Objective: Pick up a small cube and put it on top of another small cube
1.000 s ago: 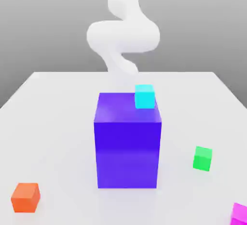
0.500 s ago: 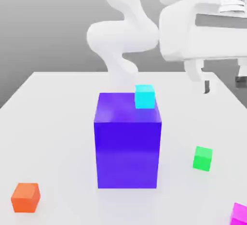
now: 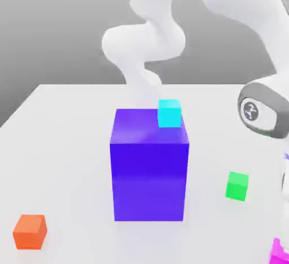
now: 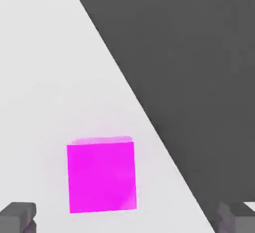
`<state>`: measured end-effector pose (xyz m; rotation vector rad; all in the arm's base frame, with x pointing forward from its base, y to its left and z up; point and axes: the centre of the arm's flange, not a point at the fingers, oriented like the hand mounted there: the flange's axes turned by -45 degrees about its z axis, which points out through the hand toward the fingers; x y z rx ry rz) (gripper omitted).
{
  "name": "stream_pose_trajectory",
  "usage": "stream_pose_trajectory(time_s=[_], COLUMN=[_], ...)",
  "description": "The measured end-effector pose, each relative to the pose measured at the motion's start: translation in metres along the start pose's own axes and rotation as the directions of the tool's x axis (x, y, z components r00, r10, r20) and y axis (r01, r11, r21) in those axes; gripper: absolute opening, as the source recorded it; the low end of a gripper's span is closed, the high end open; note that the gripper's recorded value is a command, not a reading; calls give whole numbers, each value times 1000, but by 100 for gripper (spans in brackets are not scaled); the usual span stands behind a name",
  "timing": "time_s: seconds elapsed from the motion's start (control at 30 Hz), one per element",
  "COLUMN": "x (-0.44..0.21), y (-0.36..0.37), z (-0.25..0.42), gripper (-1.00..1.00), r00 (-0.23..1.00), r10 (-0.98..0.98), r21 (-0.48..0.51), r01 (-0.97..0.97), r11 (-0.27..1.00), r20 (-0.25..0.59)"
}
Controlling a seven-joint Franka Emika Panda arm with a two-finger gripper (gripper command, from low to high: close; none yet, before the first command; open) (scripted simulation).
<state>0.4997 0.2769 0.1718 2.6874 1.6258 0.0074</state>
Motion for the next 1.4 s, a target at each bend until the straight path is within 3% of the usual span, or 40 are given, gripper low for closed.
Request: stream_pose_trajectory(time_s=[0.07,0.1,0.3,0.47,0.93,1.07,1.27,1.3,1.4], x=[0,0,0,0,-84,-119,-127,-128,-128], y=[-2,-2,-2,-3,-140,-173,-178,-178,-178], z=[31,40,45,-12,-70,-72,-22,-13,-13], gripper=[0,-100,-100,-100,-100,-100,-100,100,100], r00=[1000,1000,1000,1000,888,824,810,810,810], r10=[-5,-6,-6,-10,-459,-567,-586,-587,-586], r21=[2,3,4,4,-10,3,6,5,5], r01=[5,6,6,10,460,567,586,587,586], r11=[1000,1000,1000,1000,888,824,810,810,810], r20=[3,3,4,4,20,6,3,3,3])
